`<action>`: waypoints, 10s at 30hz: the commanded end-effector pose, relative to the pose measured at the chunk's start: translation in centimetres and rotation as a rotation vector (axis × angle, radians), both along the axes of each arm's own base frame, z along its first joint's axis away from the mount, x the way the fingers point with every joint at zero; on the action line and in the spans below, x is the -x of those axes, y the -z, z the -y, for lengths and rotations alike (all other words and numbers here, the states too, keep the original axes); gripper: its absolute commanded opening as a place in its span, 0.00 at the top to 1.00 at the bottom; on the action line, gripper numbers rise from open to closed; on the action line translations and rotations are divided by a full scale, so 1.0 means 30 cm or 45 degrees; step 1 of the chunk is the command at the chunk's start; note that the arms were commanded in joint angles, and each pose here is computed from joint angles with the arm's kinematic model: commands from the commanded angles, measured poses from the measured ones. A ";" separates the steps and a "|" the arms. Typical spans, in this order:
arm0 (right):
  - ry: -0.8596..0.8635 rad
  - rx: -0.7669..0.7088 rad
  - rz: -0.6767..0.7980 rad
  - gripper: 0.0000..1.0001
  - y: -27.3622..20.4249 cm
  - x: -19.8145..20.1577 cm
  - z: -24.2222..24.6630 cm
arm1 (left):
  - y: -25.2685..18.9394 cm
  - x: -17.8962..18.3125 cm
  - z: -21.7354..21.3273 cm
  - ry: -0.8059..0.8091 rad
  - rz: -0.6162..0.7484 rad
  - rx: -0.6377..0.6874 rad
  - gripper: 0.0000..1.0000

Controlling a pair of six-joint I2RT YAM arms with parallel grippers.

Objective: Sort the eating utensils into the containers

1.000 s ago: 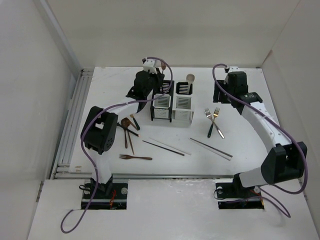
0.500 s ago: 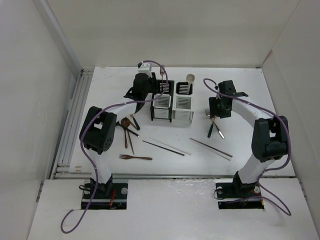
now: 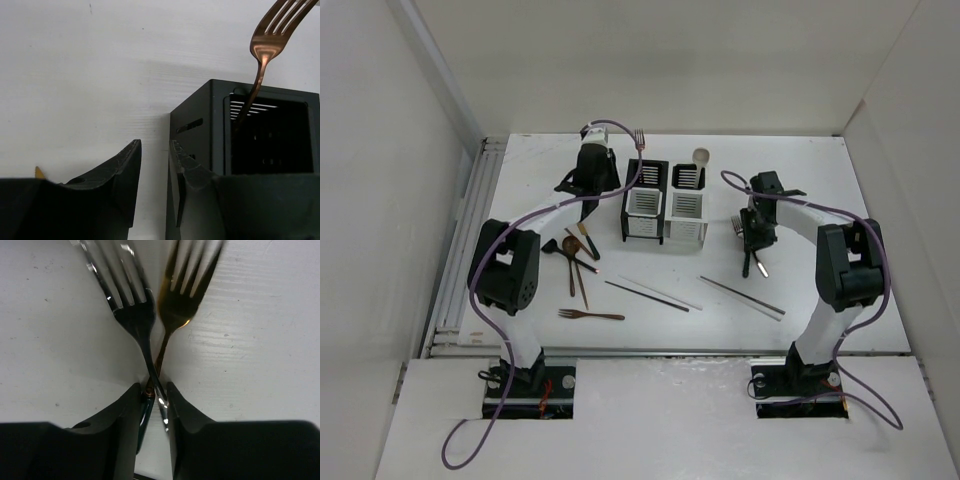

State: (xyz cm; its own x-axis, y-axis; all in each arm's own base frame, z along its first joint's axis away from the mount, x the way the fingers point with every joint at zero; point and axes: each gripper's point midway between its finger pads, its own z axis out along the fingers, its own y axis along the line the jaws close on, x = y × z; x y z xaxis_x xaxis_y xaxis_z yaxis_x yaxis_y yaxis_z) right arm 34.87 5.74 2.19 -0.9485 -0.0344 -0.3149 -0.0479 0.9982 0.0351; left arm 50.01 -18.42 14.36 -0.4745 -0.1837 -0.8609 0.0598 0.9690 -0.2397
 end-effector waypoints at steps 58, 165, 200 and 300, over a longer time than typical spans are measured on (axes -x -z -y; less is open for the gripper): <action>-0.226 0.205 -0.013 0.65 0.012 -0.022 0.053 | -0.151 0.042 -0.138 -0.135 0.159 -0.082 0.69; 1.050 -0.310 -0.092 0.45 -0.035 -0.046 -0.165 | 0.098 0.417 -0.691 -0.788 -0.272 -0.009 0.32; 0.836 -0.012 -0.115 0.50 -0.028 0.050 0.025 | 0.167 0.424 -0.685 -0.759 -0.322 0.019 0.31; -0.314 -0.212 1.472 0.38 -0.995 -0.365 -0.769 | 0.300 0.533 -0.480 -0.501 -0.528 0.166 0.62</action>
